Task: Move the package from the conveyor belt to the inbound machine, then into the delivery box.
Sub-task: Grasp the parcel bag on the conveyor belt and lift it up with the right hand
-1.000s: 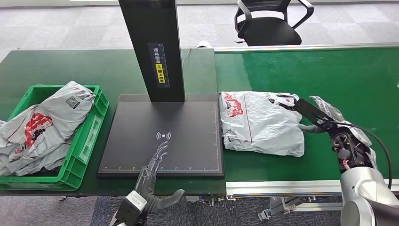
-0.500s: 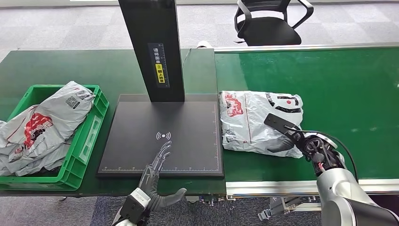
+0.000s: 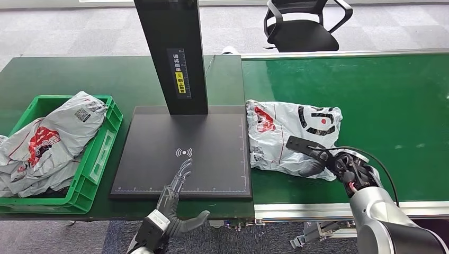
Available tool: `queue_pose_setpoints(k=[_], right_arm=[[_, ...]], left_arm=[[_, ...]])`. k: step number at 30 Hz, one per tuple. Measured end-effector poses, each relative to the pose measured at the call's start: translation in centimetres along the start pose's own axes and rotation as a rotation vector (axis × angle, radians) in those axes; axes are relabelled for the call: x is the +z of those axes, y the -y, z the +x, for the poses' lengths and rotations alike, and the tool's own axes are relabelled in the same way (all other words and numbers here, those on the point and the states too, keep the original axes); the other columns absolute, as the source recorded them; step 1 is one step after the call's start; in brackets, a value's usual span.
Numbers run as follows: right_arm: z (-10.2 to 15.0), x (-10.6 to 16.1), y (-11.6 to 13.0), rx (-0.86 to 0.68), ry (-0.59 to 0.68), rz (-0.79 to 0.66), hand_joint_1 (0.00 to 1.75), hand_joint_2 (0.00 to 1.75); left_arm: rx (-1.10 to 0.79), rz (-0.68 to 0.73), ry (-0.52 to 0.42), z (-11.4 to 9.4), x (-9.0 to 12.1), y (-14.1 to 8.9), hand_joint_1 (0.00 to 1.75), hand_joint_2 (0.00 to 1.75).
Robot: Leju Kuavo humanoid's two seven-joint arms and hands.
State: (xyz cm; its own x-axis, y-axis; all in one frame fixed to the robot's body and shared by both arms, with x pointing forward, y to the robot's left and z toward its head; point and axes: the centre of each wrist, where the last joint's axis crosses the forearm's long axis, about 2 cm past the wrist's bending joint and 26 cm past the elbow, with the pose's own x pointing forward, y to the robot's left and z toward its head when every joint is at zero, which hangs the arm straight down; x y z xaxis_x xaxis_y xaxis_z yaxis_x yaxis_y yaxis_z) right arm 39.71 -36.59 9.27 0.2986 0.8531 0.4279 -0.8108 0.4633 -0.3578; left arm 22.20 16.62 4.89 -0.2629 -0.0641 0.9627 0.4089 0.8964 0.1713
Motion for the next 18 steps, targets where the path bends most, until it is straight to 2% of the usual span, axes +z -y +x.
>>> queue_pose_setpoints(k=[7,10,14,18], right_arm=[[0.1,-0.2,-0.3,0.038,-0.002,-0.042,1.73,1.75],[0.3,-0.5,-0.6,0.043,0.02,-0.116,1.75,1.75],[1.4,-0.9,-0.8,0.009,0.15,-0.353,1.75,1.75],[3.1,-0.5,0.3,-0.084,0.341,-0.635,1.75,1.75]], left_arm=[[0.004,0.001,-0.006,-0.1,0.2,0.1,0.0,1.75],[0.008,0.003,-0.01,-0.1,0.5,0.2,0.0,1.75],[0.01,0.011,-0.015,-0.1,1.1,0.5,0.0,1.75],[0.005,0.026,-0.018,0.0,1.8,0.7,0.0,1.75]])
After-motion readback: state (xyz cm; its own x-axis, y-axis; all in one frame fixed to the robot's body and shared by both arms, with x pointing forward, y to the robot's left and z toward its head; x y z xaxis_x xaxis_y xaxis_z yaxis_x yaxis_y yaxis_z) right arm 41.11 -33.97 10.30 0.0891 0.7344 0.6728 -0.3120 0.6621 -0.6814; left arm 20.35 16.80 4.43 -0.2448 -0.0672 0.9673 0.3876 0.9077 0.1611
